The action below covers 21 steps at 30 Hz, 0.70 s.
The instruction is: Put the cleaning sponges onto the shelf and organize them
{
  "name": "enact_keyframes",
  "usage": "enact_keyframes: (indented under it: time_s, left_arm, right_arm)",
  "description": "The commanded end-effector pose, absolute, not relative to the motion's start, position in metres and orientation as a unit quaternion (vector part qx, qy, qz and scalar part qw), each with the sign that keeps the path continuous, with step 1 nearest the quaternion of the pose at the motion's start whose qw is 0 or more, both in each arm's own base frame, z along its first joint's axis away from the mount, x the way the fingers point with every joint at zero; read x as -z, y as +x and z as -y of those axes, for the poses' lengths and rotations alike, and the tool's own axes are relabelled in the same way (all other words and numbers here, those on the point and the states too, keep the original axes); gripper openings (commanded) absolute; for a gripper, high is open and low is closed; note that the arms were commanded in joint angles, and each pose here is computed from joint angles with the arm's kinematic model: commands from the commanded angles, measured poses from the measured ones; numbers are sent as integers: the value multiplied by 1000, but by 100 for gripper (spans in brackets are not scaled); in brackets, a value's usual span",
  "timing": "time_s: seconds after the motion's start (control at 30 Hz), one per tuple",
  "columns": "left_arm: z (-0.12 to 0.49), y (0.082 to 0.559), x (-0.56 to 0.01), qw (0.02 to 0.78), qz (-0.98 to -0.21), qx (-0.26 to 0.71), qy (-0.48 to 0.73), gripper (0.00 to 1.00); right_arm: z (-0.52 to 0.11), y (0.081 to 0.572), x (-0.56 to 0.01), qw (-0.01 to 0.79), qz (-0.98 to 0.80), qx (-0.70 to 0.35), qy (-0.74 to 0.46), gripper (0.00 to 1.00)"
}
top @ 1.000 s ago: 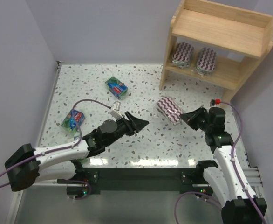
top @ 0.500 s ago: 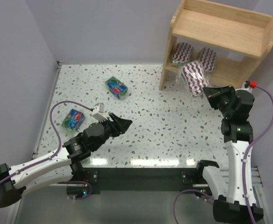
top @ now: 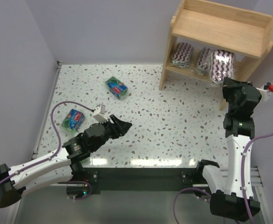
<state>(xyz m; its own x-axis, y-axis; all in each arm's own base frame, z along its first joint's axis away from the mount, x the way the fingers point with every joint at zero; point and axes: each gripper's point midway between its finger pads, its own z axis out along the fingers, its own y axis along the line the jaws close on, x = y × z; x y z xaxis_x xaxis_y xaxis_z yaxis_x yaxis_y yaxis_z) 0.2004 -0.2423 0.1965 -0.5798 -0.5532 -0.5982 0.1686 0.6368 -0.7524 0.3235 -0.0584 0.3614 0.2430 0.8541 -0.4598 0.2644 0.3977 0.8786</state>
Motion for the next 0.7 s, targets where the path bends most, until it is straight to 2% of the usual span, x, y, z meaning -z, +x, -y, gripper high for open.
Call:
enact_keyframes:
  time_s: [0.0, 0.3, 0.67]
  left_arm:
    - [241, 197, -191, 437, -793, 408, -114, 59]
    - [238, 195, -193, 439, -791, 411, -112, 59]
    - [236, 192, -184, 433, -795, 410, -116, 59]
  right_arm:
    - [90, 326, -393, 663, -493, -214, 521, 0]
    - [136, 354, -382, 670, -463, -142, 562, 0]
    - [155, 408, -346, 651, -487, -124, 569, 0]
